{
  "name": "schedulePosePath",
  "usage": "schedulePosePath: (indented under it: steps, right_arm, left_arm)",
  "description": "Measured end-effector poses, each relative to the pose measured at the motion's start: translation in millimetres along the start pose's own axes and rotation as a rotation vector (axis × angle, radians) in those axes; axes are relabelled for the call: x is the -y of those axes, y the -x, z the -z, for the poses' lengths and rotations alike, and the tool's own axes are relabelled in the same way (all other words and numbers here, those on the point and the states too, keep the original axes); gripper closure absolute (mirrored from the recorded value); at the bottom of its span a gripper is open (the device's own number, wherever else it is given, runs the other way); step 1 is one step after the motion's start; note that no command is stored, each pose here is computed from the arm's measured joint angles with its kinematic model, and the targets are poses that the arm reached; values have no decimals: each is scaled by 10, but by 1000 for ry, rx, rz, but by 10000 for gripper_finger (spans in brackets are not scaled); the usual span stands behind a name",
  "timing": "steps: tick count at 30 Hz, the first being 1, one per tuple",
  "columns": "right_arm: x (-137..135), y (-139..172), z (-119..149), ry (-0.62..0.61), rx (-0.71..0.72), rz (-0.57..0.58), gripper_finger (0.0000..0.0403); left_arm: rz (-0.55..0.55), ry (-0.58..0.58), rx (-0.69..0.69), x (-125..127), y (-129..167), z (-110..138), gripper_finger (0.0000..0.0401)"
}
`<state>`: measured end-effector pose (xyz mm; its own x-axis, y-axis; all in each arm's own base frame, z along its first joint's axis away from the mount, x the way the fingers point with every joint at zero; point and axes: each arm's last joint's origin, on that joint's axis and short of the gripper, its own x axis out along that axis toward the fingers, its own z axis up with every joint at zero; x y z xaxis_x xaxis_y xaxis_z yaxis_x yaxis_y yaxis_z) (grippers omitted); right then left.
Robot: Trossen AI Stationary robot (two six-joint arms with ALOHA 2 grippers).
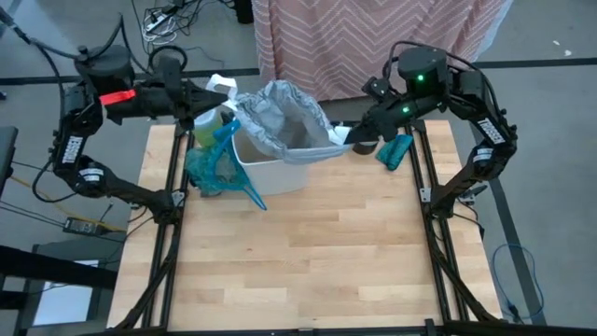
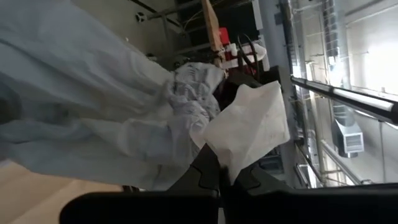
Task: Place trash/remove bag and relplace
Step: Insert the gray trash bag into the trash bin
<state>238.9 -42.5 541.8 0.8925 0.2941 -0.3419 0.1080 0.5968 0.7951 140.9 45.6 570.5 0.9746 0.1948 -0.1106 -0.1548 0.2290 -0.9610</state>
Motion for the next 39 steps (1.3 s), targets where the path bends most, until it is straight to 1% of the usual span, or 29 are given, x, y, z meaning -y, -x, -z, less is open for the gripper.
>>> schedulePosePath:
  steps: [3, 8, 14, 17, 19, 21, 26, 33, 39]
  right_arm:
    - [-18, -8, 20, -3, -9, -6, 403]
    - [-3, -8, 4, 9, 23, 24, 403]
    - [150, -12, -162, 56, 128, 129, 403]
    - [231, -45, -275, 83, 173, 157, 403]
    - [289, -101, -361, 100, 193, 160, 403]
    - [353, -199, -440, 113, 185, 146, 403]
    - [553, -476, -556, 84, 90, 115, 403]
    - [757, -768, -622, 61, -9, 98, 403]
    - [827, -812, -628, 81, -17, 144, 403]
  left_arm:
    - [3, -4, -7, 14, -15, 46, 398]
    - [-7, -13, 54, 23, -7, 52, 398]
    - [-68, -89, 177, -6, 44, 23, 398]
    - [-99, -153, 229, -16, 53, 8, 398]
    - [-148, -185, 260, -48, 56, 3, 398]
    - [-200, -212, 287, -84, 62, 1, 398]
    - [-356, -251, 317, -205, 64, 9, 398]
    - [-445, -279, 286, -284, 8, 24, 397]
    - [-597, -349, 223, -484, -145, 61, 397]
